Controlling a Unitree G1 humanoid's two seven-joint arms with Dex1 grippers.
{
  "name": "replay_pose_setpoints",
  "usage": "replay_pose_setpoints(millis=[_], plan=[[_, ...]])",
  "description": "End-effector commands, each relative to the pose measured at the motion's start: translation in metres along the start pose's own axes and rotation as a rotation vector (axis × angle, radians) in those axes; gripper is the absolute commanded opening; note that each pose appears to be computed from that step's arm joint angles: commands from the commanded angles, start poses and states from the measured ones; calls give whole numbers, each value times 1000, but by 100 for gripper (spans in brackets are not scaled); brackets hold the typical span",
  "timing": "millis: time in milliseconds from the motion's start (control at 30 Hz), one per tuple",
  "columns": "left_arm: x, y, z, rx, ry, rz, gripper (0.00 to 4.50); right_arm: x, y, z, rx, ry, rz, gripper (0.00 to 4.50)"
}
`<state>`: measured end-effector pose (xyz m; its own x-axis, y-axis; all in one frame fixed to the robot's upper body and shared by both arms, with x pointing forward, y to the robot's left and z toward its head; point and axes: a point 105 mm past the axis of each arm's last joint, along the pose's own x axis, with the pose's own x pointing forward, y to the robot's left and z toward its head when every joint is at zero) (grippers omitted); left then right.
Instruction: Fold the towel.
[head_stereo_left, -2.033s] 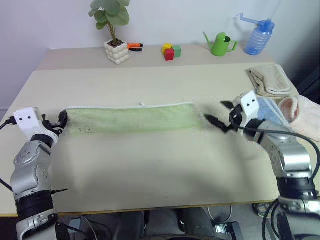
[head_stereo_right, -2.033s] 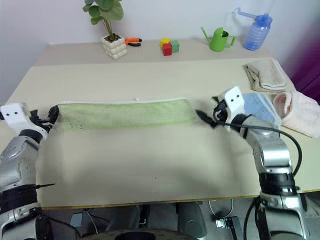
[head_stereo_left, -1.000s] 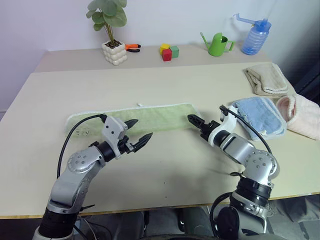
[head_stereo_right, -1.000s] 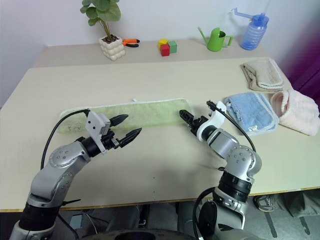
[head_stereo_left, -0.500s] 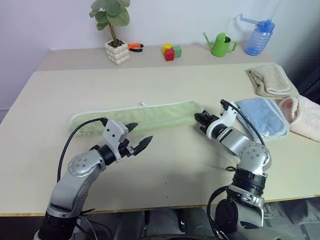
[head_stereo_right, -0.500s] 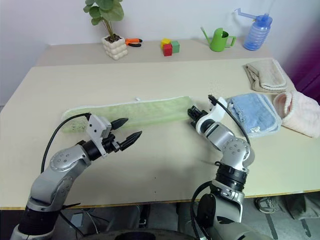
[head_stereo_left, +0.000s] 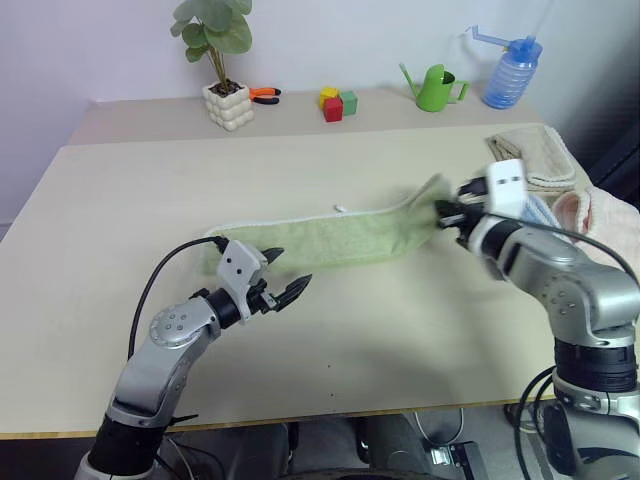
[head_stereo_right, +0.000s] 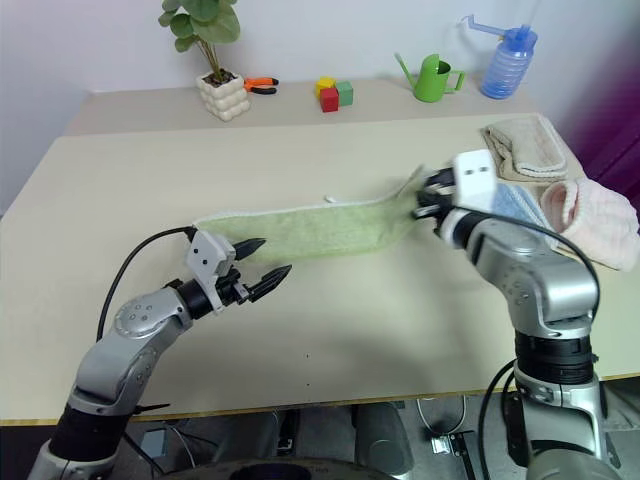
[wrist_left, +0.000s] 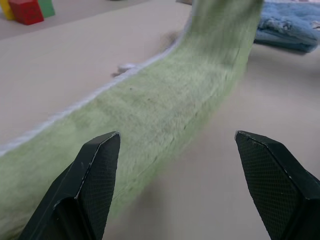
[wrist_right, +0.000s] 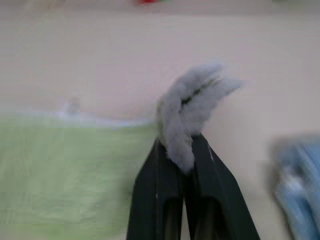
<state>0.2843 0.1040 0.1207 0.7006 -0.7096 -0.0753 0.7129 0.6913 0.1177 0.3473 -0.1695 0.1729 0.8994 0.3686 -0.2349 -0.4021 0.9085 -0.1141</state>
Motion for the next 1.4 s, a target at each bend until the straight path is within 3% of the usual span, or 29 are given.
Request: replay_pose_setpoints(millis=[33, 267, 500, 733, 833, 1033, 1067, 1400], plan=[[0, -1, 8, 27, -34, 0, 375, 10, 50, 2, -197, -33, 190, 6], [0, -3, 7, 22, -34, 11, 375, 30, 96, -14, -319, -15, 330, 6], [-4, -7, 7, 11, -30, 28, 375, 38, 110, -22, -274, -4, 365, 6], [-7, -7, 5, 0, -16, 34, 375, 12, 101, -1, -273, -126, 412, 332], [-10, -6, 2, -9, -7, 45, 375, -1, 94, 8, -239, -180, 440, 316], [-15, 2, -7, -48, 6, 139, 375, 22, 64, 8, -178, -169, 275, 37], [-15, 3, -9, -54, 10, 157, 375, 26, 62, 6, -175, -164, 253, 11], [-37, 7, -28, -160, 60, 315, 375, 68, 83, -58, -160, -4, 271, 11]])
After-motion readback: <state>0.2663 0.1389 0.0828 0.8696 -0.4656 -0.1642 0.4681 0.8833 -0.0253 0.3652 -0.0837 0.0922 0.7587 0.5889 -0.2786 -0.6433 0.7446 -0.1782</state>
